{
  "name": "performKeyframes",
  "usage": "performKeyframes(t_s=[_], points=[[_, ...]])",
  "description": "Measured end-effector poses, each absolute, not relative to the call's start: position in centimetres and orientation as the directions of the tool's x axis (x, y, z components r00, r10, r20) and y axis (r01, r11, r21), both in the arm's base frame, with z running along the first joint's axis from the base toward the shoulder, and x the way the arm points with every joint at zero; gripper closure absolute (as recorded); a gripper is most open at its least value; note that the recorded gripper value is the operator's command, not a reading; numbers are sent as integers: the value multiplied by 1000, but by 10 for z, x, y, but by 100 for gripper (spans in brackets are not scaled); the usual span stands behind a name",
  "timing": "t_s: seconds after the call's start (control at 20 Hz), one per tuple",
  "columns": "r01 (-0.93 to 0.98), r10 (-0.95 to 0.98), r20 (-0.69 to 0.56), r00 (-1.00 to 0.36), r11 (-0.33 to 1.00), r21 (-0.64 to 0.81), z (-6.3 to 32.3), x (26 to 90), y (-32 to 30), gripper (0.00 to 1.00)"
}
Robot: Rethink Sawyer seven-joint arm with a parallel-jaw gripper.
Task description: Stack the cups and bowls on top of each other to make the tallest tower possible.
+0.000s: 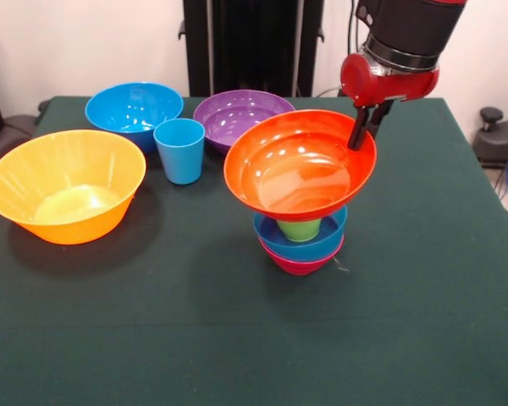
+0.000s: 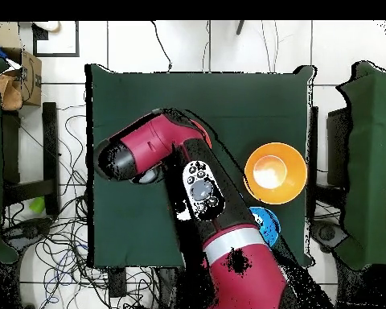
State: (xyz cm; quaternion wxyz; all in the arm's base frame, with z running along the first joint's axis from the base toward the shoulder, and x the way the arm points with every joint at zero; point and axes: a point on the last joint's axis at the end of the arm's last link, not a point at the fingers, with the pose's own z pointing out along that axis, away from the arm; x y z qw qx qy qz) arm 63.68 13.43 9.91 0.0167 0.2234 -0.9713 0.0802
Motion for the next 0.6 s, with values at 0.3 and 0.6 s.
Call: performKeyframes(t_s=[0.3, 0.6], points=[[-439, -434, 70, -898, 886, -150, 99, 636, 136, 100], [-436, -429, 73, -900, 887, -153, 98, 636, 132, 100]])
